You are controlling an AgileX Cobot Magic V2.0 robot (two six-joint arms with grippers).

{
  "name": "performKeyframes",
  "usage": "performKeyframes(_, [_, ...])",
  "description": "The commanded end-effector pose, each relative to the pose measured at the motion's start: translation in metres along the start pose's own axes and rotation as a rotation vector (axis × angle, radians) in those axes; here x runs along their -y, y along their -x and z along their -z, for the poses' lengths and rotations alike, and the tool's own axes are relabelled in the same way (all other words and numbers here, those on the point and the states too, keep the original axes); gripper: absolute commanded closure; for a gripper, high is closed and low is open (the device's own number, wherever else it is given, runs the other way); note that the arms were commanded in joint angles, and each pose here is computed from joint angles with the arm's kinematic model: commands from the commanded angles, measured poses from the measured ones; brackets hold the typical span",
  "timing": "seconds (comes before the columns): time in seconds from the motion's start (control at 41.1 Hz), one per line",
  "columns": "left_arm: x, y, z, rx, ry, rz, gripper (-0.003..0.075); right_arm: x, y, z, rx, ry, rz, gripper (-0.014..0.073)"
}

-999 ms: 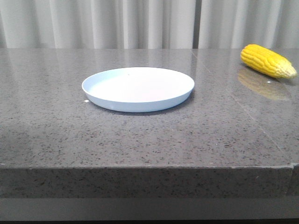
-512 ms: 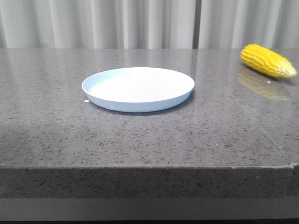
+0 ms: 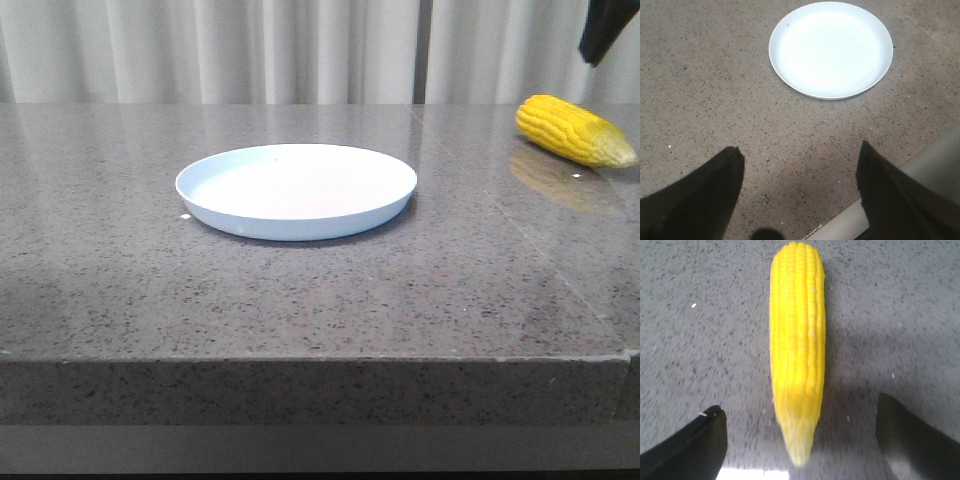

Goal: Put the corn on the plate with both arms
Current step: 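Lower the right gripper over the yellow corn cob and close it, then lift the corn with the right gripper and carry it over the plate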

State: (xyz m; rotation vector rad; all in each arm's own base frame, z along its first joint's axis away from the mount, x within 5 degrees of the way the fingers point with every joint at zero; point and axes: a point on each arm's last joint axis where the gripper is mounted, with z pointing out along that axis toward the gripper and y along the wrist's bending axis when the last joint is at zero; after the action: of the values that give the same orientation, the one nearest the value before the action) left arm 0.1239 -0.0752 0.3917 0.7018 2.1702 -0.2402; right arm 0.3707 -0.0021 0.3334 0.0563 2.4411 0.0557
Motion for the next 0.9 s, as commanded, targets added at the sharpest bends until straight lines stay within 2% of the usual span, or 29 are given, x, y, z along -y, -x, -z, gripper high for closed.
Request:
performKeyframes(0.0, [0.000,0.011,0.006,0.092,0.000,0.009,0.0247,0.001,0.026,0.006,0.090,-0.004,0.013,-0.0032])
performKeyframes(0.268, [0.000,0.011,0.006,0.092,0.000,0.009,0.0247,0.001,0.043,-0.047,0.032,-0.004,0.013,-0.0032])
performKeyframes(0.438, [0.000,0.011,0.006,0.092,0.000,0.009,0.0247,0.002,0.045,-0.067,0.010,-0.005,0.025,-0.0027])
performKeyframes(0.536, [0.000,0.011,0.006,0.092,0.000,0.009,0.0247,0.002,0.043,-0.072,-0.006,-0.005,0.045,0.0060])
performKeyframes(0.633, [0.000,0.011,0.006,0.092,0.000,0.009,0.0247,0.002,0.041,-0.073,-0.021,-0.005,0.051,0.0257])
performKeyframes(0.682, [0.000,0.011,0.006,0.092,0.000,0.009,0.0247,0.002,0.041,-0.073,-0.024,-0.005,0.051,0.0312])
performKeyframes(0.877, [0.000,0.011,0.006,0.092,0.000,0.009,0.0247,0.001,0.046,-0.060,-0.046,0.002,0.048,0.0324])
